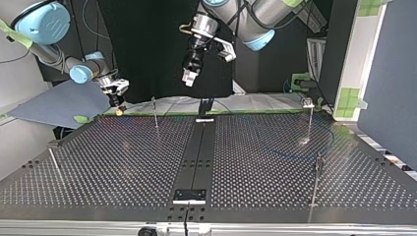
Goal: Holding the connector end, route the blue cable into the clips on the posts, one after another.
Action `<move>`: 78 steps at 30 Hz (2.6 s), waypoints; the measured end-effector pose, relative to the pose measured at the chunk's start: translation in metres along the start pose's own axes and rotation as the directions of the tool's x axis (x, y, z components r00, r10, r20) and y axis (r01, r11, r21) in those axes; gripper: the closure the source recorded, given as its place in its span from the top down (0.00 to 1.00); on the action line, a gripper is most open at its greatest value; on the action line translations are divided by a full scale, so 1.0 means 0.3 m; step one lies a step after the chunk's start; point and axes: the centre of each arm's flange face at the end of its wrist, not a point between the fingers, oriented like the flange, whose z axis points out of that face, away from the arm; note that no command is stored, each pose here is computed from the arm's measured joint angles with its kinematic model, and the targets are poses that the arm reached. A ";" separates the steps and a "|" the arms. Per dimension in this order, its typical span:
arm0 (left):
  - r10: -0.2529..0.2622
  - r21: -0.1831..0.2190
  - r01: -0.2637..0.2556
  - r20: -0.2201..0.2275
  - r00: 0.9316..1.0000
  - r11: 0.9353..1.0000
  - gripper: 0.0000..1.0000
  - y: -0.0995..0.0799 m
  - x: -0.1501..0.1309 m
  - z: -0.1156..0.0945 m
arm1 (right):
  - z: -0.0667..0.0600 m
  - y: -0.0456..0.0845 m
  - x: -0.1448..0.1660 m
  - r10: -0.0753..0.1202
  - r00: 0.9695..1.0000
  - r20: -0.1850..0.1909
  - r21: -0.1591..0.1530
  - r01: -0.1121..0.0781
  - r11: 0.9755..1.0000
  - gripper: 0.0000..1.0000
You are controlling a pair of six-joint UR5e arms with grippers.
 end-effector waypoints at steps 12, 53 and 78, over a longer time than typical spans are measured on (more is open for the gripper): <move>0.017 -0.007 -0.017 -0.085 0.996 1.000 0.98 0.059 0.018 -0.135 | -0.001 -0.002 -0.002 -0.001 1.000 0.004 0.001 0.001 1.000 0.00; 0.019 -0.009 -0.019 -0.090 0.996 1.000 0.98 0.063 0.022 -0.141 | -0.001 -0.003 -0.001 -0.001 1.000 0.004 0.001 0.001 1.000 0.00; 0.019 -0.009 -0.019 -0.090 0.996 1.000 0.98 0.063 0.022 -0.141 | -0.001 -0.003 -0.001 -0.001 1.000 0.004 0.001 0.001 1.000 0.00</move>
